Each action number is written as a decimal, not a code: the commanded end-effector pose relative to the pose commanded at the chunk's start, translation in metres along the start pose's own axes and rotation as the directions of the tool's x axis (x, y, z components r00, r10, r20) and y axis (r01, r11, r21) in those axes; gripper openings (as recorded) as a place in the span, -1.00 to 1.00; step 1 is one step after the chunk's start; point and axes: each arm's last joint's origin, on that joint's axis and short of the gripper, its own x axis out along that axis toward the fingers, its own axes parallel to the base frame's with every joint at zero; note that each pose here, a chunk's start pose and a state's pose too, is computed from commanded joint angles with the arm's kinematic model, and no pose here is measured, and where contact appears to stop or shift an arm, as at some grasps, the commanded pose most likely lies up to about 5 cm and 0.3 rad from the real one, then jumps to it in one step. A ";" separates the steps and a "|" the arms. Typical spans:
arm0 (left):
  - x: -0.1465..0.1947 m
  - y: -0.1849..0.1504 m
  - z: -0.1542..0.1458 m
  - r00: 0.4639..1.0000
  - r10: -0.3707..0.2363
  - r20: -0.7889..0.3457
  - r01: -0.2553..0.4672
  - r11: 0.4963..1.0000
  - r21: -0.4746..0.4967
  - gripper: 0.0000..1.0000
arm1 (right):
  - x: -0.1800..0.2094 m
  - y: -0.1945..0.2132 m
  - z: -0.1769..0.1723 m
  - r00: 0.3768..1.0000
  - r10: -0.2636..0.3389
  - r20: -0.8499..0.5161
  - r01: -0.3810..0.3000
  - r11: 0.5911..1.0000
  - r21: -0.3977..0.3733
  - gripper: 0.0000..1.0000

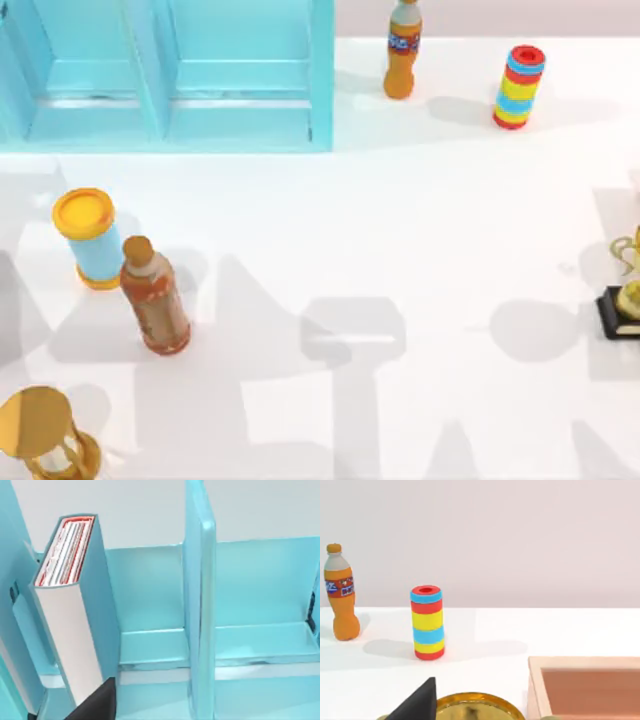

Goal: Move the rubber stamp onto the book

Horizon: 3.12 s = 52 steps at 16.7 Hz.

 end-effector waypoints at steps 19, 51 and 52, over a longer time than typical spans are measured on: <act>0.130 0.108 -0.078 0.988 -0.042 -0.147 0.035 0.998 -0.055 1.00 | 0.000 0.000 0.000 1.000 0.000 0.000 0.000 1.000 0.000 1.00; 0.228 0.106 -0.093 0.989 -0.039 -0.144 0.031 0.998 -0.054 -0.36 | 0.000 0.000 0.000 1.000 0.000 0.000 0.000 1.000 0.000 1.00; 0.228 0.106 -0.093 0.989 -0.039 -0.144 0.031 0.998 -0.054 -0.51 | 0.000 0.000 0.000 1.000 0.000 0.000 0.000 1.000 0.000 1.00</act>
